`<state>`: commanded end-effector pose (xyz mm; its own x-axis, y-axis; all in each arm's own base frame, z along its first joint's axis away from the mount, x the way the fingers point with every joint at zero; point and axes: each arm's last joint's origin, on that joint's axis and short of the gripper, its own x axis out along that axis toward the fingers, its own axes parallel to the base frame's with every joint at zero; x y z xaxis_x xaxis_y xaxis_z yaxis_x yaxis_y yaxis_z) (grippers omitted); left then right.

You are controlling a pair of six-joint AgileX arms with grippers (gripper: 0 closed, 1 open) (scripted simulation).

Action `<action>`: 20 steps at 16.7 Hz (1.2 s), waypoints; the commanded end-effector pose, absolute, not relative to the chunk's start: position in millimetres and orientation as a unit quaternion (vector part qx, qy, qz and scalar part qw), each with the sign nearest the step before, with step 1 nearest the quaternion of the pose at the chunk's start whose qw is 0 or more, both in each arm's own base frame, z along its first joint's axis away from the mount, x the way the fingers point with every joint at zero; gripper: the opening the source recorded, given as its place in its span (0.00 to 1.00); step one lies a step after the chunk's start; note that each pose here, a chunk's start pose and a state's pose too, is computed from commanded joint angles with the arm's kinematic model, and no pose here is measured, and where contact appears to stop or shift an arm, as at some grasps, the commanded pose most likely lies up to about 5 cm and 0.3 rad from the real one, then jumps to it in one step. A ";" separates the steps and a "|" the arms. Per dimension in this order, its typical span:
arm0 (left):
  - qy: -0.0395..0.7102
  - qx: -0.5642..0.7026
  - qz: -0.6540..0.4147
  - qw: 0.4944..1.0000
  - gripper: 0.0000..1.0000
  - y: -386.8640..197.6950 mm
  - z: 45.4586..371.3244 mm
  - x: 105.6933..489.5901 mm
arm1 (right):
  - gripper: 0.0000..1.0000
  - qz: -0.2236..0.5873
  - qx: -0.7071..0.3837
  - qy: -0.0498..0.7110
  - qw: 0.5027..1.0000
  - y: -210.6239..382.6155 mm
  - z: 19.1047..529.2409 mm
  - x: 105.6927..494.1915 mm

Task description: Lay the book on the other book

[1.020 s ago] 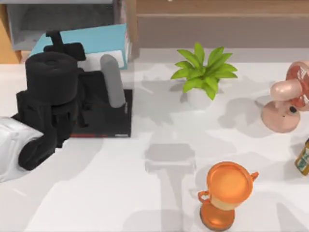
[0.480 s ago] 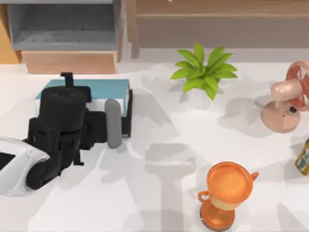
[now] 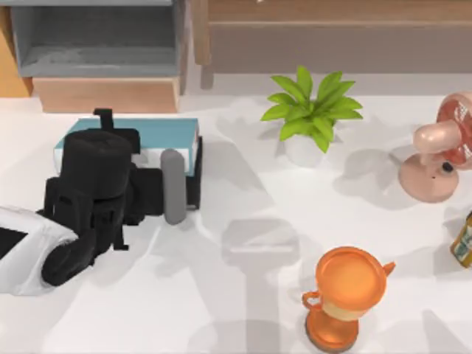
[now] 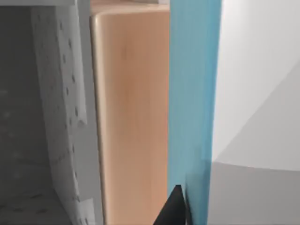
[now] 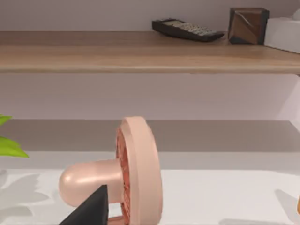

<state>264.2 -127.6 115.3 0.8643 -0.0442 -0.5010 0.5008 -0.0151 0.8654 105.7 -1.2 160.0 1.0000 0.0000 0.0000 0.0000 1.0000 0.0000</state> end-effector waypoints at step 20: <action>0.167 0.684 -0.200 0.682 1.00 -127.6 115.3 264.2 | 1.00 0.000 0.000 0.000 1.000 -1.2 160.0 105.7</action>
